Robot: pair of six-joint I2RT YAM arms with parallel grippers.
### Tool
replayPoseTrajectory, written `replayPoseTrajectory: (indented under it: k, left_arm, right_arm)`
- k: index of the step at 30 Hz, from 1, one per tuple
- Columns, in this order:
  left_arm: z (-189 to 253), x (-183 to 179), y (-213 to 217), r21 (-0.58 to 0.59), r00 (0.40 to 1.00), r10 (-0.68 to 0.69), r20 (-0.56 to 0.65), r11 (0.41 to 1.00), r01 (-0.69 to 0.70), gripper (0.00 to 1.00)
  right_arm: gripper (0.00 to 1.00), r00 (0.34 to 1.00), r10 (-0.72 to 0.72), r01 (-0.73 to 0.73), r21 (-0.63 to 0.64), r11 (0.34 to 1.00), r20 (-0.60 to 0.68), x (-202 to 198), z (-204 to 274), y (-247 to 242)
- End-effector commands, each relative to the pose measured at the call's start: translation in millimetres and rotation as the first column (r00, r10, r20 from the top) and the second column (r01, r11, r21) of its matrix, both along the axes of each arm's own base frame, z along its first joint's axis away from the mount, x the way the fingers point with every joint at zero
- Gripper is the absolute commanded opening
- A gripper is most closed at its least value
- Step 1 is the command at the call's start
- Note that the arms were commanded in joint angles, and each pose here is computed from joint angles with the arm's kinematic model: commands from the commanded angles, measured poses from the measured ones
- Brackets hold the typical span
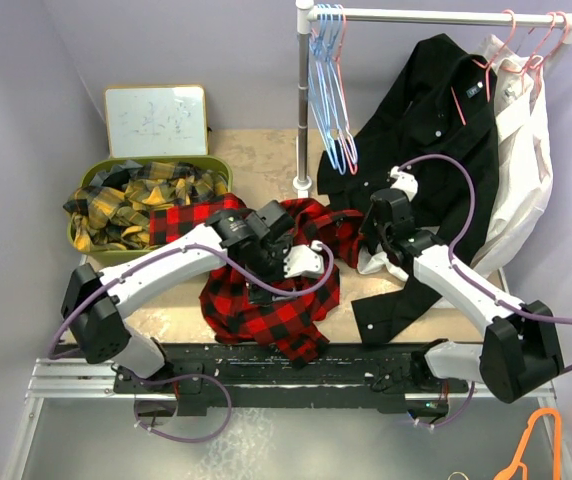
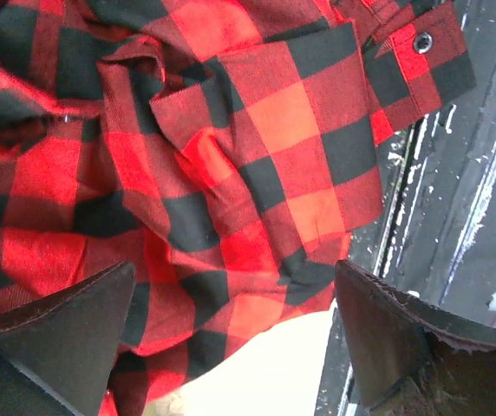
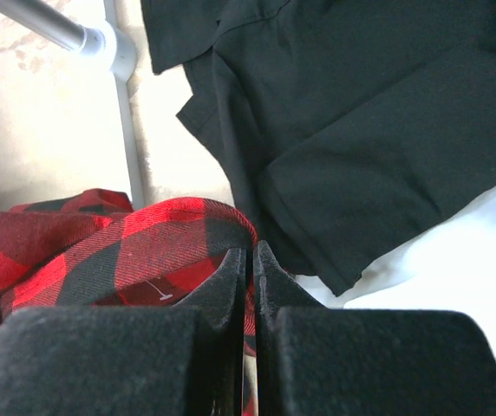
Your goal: Place the shirt on the hanger
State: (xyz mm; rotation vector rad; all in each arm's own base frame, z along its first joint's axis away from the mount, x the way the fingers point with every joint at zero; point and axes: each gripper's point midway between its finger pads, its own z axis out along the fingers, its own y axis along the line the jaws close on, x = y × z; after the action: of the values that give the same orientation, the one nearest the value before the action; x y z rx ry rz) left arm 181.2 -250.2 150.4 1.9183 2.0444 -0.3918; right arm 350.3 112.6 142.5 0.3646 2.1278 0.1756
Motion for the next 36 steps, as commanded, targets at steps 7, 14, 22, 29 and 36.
replayPoseTrajectory:
  k: [7,14,22,29,36]
  left_arm:
    - [-51,32,-35,0.005,0.996,0.002,0.087,1.0,-0.003,0.77]
    - [-71,12,-27,0.041,0.998,-0.057,-0.008,0.998,0.057,0.06]
    - [22,20,-29,-0.074,0.977,-0.126,0.174,0.987,0.141,0.0]
    - [80,26,-5,-0.084,0.951,-0.104,0.29,0.987,0.133,0.0]
    - [113,90,44,-0.17,0.907,0.134,0.4,0.983,-0.07,0.0]
  right_arm:
    - [0.0,0.997,0.055,-0.06,0.099,0.993,0.056,5,18,19]
    - [0.0,0.997,0.057,-0.061,0.065,0.996,0.055,3,16,13]
    - [0.0,0.997,0.063,-0.067,0.081,0.994,0.054,-2,13,14]
    - [0.0,0.997,0.066,-0.069,0.072,0.995,0.045,-2,8,14]
    - [0.0,0.997,0.067,-0.071,0.092,0.993,0.044,0,9,18]
